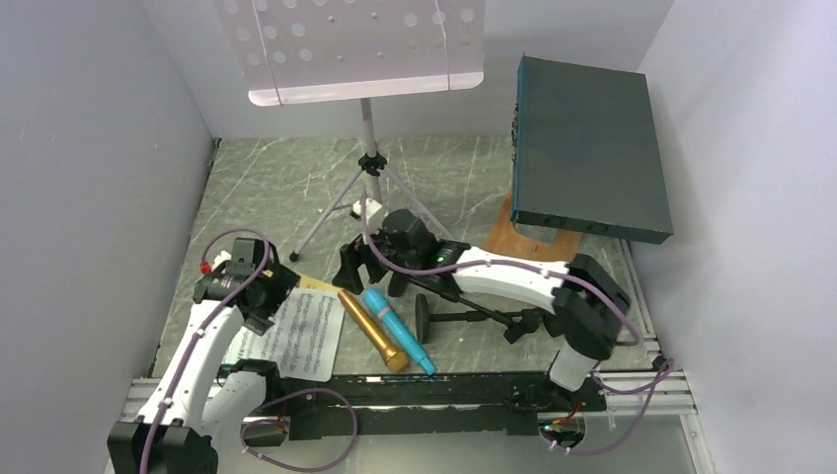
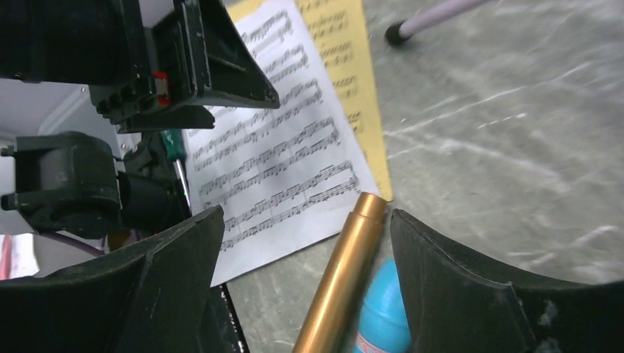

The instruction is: Set up the instrument practice props

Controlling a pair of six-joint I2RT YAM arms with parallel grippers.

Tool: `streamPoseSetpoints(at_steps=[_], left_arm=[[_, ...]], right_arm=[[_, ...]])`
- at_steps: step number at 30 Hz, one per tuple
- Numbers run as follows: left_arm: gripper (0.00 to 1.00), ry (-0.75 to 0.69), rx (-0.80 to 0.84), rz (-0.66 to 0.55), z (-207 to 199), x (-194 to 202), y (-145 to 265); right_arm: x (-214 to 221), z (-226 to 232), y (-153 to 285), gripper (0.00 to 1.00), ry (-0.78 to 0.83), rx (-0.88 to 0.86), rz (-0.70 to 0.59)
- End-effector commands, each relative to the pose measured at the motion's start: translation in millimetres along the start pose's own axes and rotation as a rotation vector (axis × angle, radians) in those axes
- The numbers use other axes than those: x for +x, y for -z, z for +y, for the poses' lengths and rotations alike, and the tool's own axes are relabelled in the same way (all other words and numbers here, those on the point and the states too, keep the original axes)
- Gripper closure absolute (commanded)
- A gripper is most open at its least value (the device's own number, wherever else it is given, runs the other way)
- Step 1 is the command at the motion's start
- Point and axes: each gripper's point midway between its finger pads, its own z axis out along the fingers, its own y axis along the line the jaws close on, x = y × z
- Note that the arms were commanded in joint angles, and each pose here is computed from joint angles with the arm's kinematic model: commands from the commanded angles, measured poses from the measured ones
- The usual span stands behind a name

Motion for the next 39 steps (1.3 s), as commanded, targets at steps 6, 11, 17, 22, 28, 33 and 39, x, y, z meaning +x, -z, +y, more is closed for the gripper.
streamPoseSetpoints(at_steps=[6,11,17,22,28,33,39], left_arm=[[0.01,0.219,-0.098,0.02,25,-8,-30],[0.08,0.336,-0.129,0.055,36,-9,-43],[0.24,0.416,-0.156,0.102,49,2,-57],[0.28,0.425,-0.187,0.087,58,4,-59],[0.36,0.433,-0.195,0.095,63,9,-63],[0.44,0.425,-0.188,0.1,63,12,-67],[0.48,0.414,-0.213,0.096,70,14,-69]], right_arm=[[35,23,-59,0.27,-0.1,-0.222,0.195],[44,22,-86,0.36,-0.102,-0.256,0.267],[53,6,-115,0.36,-0.096,-0.209,0.328],[66,-1,-131,0.36,-0.106,-0.207,0.365],[82,-13,-147,0.37,-0.105,-0.187,0.408],[92,-26,-153,0.37,-0.091,-0.136,0.427],[109,-10,-142,0.39,-0.151,-0.205,0.452]])
